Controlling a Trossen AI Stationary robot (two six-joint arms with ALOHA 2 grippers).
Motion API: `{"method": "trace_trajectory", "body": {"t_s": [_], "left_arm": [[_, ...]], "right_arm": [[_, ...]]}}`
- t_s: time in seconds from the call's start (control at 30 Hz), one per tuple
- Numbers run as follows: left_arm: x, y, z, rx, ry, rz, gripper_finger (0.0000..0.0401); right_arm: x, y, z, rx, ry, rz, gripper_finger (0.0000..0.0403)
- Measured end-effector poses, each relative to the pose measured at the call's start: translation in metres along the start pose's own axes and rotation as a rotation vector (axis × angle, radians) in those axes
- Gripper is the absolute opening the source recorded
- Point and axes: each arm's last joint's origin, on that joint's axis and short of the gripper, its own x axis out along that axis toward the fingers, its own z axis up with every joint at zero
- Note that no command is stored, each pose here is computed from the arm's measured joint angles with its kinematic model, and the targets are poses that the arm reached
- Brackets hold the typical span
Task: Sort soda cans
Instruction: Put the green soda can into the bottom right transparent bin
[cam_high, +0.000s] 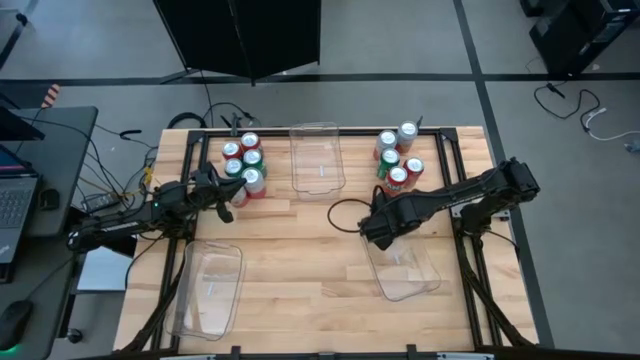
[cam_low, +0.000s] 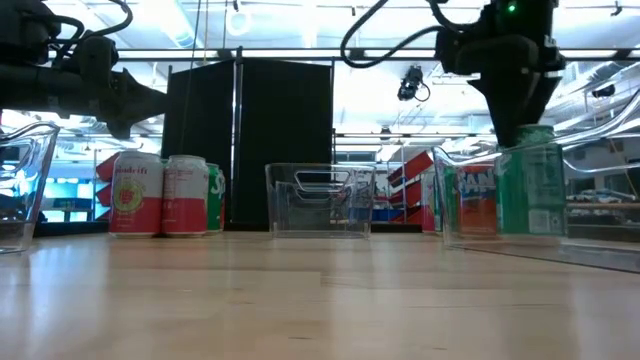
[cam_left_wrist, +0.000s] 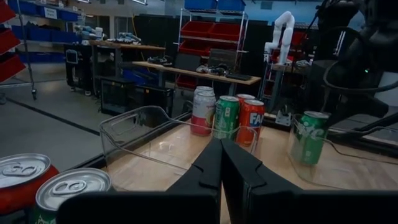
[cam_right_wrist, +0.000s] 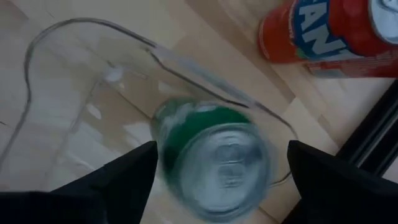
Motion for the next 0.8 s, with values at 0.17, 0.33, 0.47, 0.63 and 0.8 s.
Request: {"method": "trace_trajectory", "body": {"t_s": [0.17,0.33,0.47,0.63,0.8], "left_arm": [[0.0,0.0002,-0.0017,0.003,0.018,0.002,0.001],[0.0,0.0002,-0.002,0.004,0.02,0.002,0.001],[0.0,0.0002,-0.002,0.004,0.02,0.002,0.001],[0.0,0.0002,-0.0019,0.004,0.02,0.002,0.001],[0.0,0.0002,-0.002,0.004,0.021,0.002,0.001]], "right_arm": [[0.0008,0.0003,0.0007,-0.008,-0.002,0.006,0.0351],[0.0019,0.0004,0.0002,-0.034,0.002,0.004,0.0344],[0.0021,-0.0034,-0.001,-0.042,0.022,-0.03,0.0338],[0.0024,-0.0048,-0.0007,-0.043,0.025,-0.043,0.0337],[0.0079,-0.0027,0.0003,-0.054,0.015,-0.024,0.0342]]}}
